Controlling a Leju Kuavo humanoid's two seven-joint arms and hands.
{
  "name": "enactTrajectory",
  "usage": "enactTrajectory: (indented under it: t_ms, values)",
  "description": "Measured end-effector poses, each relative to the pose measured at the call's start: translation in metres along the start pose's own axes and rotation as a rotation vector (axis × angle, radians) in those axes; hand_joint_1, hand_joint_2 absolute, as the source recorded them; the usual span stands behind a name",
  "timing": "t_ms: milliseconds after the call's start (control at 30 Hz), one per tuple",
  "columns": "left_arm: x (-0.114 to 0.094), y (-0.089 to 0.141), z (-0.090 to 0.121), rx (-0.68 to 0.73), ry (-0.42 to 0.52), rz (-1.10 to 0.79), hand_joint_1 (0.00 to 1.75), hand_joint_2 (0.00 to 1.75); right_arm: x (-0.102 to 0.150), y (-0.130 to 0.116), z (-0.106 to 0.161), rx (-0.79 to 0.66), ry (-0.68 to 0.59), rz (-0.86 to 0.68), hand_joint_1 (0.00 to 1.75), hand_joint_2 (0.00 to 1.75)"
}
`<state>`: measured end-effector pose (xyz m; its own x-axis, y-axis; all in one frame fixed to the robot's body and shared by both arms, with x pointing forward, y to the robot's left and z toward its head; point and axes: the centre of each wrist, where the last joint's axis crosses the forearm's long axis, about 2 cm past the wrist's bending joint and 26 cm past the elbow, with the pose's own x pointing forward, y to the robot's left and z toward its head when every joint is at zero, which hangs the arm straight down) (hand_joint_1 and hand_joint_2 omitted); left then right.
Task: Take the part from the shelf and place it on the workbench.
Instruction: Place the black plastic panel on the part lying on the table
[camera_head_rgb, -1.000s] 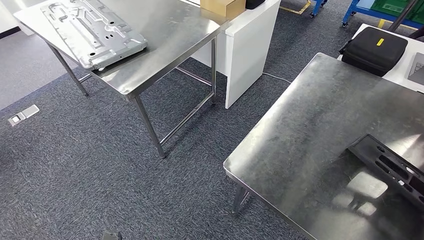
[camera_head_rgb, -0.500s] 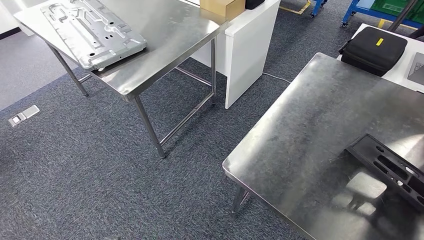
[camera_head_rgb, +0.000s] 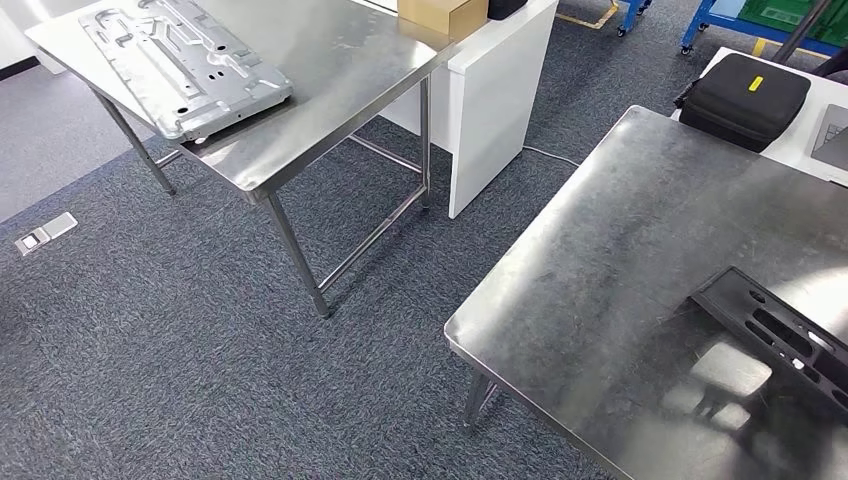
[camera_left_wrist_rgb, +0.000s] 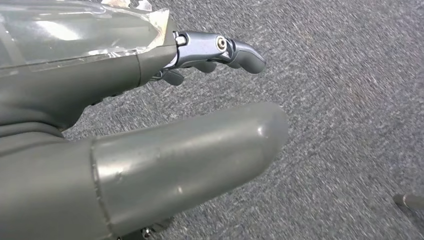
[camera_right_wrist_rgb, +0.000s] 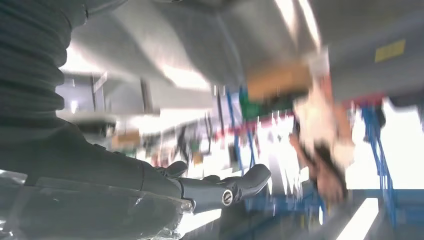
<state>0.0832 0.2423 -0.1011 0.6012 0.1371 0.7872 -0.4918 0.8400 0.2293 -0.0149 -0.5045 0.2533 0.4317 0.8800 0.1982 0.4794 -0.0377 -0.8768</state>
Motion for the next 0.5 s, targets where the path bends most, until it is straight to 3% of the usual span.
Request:
enactTrajectory:
  t_ms: [200,300,433,500]
  values:
    - [-0.001,0.001,0.001,0.036,0.011,-0.007,0.0,0.0,-0.001,0.006,0.01,-0.232,0.026,0.108,0.0,1.75]
    - [-0.002,0.002,0.002,0.05,0.018,-0.004,0.0,0.0,-0.009,0.017,0.014,-0.278,0.065,0.14,0.0,1.75]
    - [-0.002,0.002,0.002,0.066,0.024,-0.001,0.0,1.75,-0.021,0.033,0.017,-0.377,0.128,0.162,0.0,1.75]
    - [-0.002,0.002,0.002,0.081,0.029,-0.003,0.0,1.75,-0.032,0.046,0.019,-0.484,0.185,0.256,0.0,1.75]
